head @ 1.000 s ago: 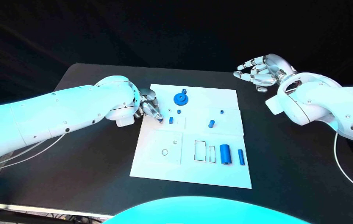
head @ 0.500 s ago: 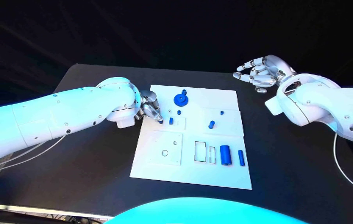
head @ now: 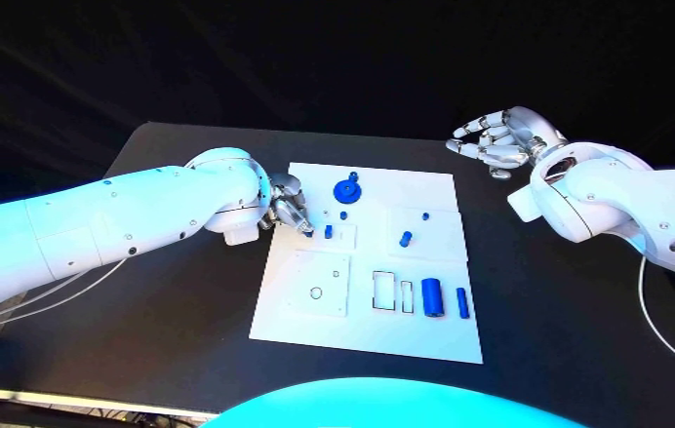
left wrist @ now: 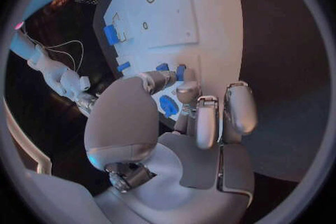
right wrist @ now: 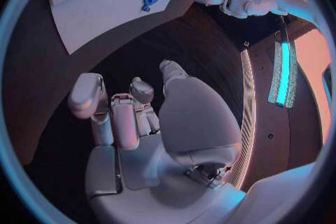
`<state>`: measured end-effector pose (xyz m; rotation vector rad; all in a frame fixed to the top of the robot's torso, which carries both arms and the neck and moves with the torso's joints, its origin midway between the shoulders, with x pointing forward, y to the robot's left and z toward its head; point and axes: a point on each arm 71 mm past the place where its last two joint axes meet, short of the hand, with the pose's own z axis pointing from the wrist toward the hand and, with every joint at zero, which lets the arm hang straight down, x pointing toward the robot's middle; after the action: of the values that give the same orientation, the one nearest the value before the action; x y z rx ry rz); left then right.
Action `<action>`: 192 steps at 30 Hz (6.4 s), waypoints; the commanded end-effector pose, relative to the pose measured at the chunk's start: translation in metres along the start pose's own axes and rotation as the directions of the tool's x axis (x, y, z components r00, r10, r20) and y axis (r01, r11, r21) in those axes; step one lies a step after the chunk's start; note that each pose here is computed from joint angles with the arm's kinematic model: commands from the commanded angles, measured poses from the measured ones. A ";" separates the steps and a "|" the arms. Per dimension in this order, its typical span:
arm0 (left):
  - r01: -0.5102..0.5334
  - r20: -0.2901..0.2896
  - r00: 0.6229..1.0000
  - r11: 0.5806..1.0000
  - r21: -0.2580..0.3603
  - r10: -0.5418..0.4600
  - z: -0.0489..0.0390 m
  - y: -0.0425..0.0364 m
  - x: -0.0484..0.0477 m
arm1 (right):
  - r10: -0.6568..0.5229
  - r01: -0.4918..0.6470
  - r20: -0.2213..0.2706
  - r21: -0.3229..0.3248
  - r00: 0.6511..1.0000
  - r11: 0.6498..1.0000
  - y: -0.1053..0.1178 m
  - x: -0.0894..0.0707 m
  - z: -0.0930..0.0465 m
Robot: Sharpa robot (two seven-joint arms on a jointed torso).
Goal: Assemble the parts on the task board
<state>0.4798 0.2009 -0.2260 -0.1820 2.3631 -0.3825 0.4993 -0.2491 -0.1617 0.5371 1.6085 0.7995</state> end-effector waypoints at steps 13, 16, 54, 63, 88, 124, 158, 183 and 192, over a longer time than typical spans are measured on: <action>-0.025 -0.029 0.999 1.000 0.009 0.025 -0.0001 -0.0012 0.0025 | 0.000 0.000 -0.018 -0.007 1.000 1.000 0.000 0.001 0.000; -0.030 -0.037 0.999 1.000 0.005 0.030 0.0000 -0.0008 0.0031 | 0.000 -0.001 -0.017 -0.005 1.000 1.000 0.000 0.001 -0.001; -0.037 -0.079 0.996 0.999 0.004 0.038 0.0127 -0.0106 0.0118 | 0.001 -0.001 -0.014 -0.005 1.000 1.000 -0.001 0.000 -0.001; -0.042 -0.073 0.996 0.999 -0.002 0.041 0.0148 -0.0103 0.0114 | 0.002 -0.002 -0.012 -0.006 1.000 1.000 -0.001 0.000 -0.001; -0.023 -0.003 1.000 0.998 -0.066 0.023 0.0168 0.0103 -0.0015 | 0.005 -0.005 -0.008 -0.006 1.000 1.000 -0.001 -0.001 -0.002; 0.318 0.294 0.847 0.866 0.386 -0.442 -0.0097 0.0057 -0.0318 | 0.002 -0.003 0.022 0.013 1.000 1.000 -0.007 -0.007 -0.001; -0.328 0.324 0.920 0.886 0.328 0.220 0.0149 -0.0439 0.0171 | 0.062 -0.062 0.007 0.002 0.998 0.998 -0.012 0.000 0.002; -0.299 0.388 0.909 0.888 0.349 0.153 0.0184 -0.0584 0.0137 | 0.062 -0.062 -0.008 -0.017 0.998 0.998 -0.011 0.004 0.002; -0.292 0.369 0.915 0.897 0.332 0.161 0.0213 -0.0561 0.0136 | 0.063 -0.063 -0.011 -0.015 0.998 0.998 -0.011 0.005 0.002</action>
<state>0.4857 0.1415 -0.2308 0.2110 1.8916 -0.6352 0.5017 -0.2544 -0.1734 0.5934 1.5943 0.8434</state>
